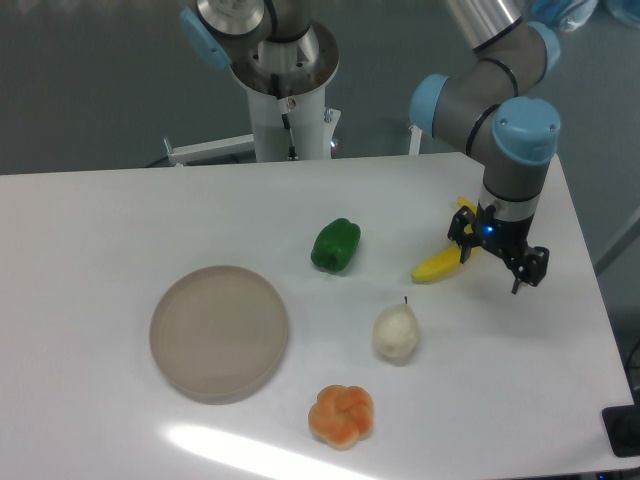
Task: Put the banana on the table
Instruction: 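Raise the open gripper up and away from the banana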
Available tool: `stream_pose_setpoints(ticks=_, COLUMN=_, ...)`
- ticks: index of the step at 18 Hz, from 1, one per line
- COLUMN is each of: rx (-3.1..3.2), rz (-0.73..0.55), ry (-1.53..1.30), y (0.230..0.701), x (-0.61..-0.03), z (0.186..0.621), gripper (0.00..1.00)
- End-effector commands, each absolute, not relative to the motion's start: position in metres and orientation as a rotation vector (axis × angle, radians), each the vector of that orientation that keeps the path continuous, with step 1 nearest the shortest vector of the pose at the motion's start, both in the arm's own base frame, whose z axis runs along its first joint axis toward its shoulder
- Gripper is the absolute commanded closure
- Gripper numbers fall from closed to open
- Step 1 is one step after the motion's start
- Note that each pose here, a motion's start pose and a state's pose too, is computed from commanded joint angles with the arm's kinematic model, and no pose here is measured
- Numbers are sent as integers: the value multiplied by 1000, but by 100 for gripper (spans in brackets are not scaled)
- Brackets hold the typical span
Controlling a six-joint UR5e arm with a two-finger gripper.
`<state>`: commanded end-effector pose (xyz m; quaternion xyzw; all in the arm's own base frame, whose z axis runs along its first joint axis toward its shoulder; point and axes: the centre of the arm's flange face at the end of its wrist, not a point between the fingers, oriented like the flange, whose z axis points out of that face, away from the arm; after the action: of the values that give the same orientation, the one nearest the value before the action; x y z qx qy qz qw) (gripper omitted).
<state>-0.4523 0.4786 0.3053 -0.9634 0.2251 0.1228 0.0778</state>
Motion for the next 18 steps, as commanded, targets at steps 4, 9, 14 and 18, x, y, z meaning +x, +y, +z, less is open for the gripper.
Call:
stream_pose_setpoints(ticks=4, rx=-2872, rz=408, ry=600, y=515, x=-444, z=318, gripper=0)
stream_pose_setpoints(ticks=9, rx=-2902, rz=469, ry=640, y=535, x=-437, z=319, gripper=0)
stream_pose_setpoints(ticks=14, rx=-2902, rz=491, ry=622, y=548, x=-434, z=322, gripper=0)
stream_pose_setpoints(ticks=18, rx=-2903, rz=489, ry=620, y=548, x=-435, z=321, gripper=0)
